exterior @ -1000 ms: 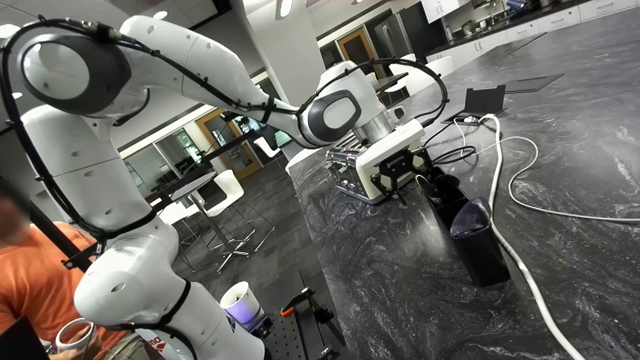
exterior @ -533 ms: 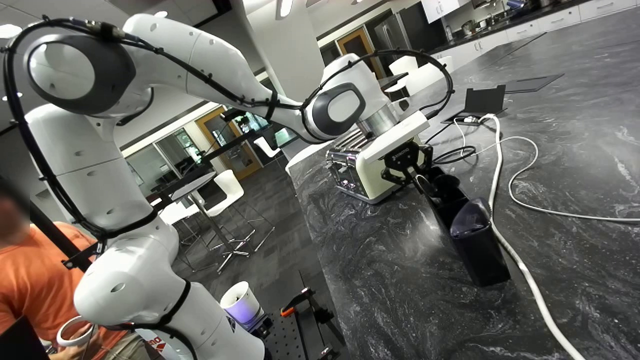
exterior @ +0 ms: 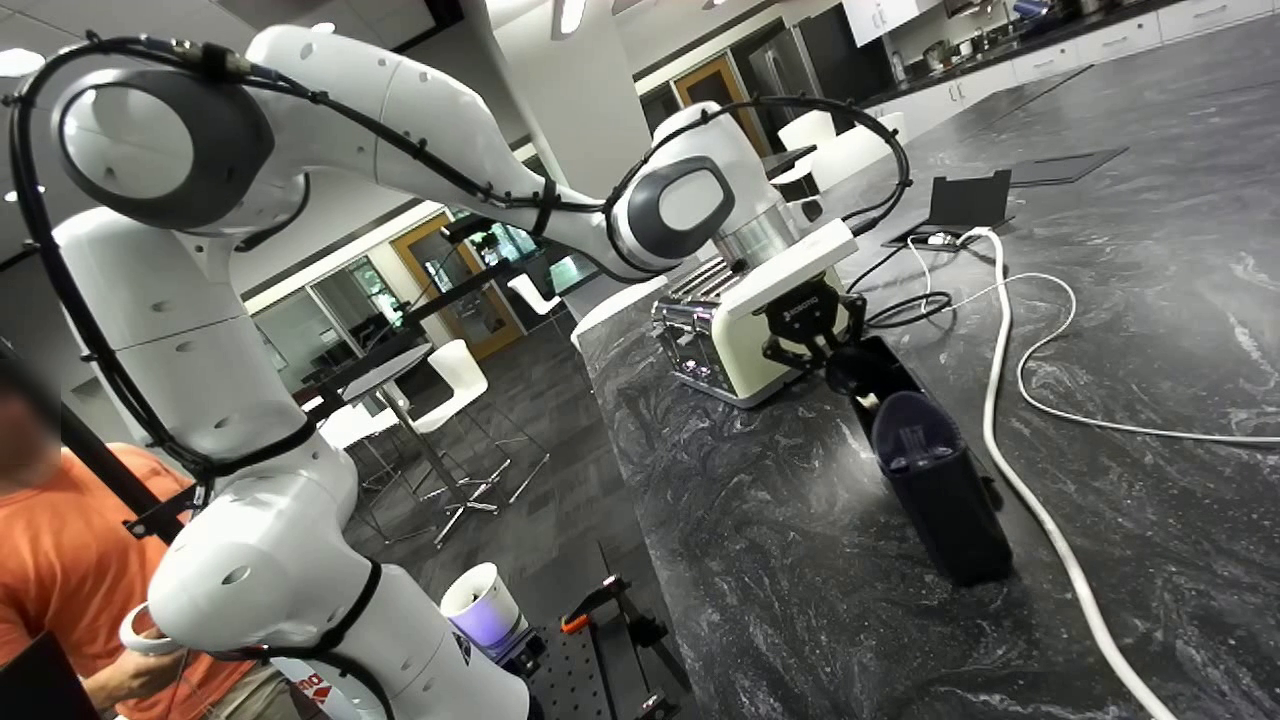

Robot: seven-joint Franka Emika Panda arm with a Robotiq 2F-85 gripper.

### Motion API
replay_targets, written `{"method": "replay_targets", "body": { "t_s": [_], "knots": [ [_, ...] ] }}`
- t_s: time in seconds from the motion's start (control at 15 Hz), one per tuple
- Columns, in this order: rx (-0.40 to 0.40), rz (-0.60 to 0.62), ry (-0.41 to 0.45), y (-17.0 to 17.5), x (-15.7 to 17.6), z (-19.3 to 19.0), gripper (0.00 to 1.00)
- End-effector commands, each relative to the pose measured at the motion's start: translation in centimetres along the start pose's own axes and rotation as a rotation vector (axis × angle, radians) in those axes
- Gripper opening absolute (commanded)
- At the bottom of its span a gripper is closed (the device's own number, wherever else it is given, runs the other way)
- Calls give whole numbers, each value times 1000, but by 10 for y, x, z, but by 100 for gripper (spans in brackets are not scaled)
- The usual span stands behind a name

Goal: Turn the black object ninety degrees.

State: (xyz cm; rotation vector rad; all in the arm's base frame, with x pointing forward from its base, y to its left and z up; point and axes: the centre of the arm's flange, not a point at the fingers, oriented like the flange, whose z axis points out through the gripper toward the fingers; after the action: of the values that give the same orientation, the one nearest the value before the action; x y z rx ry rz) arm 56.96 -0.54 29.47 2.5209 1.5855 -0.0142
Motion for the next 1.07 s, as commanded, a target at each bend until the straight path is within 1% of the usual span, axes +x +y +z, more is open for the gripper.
{"method": "replay_targets", "body": {
  "t_s": [0.0, 0.13, 0.4, 0.47, 0.53, 0.67, 0.87, 1.0],
  "knots": [
    [67, 11, -108, -2, 1, -23, 1],
    [104, 5, -135, -5, -1, -30, 1],
    [163, 26, -135, -13, 0, -44, 1],
    [177, 52, -138, -17, 0, -49, 1],
    [192, 81, -138, -20, 1, -54, 1],
    [238, 190, -152, -28, 2, -66, 1],
    [300, 333, -128, -40, 6, -83, 1],
    [335, 417, -90, -47, 15, -95, 1]
  ]
}}
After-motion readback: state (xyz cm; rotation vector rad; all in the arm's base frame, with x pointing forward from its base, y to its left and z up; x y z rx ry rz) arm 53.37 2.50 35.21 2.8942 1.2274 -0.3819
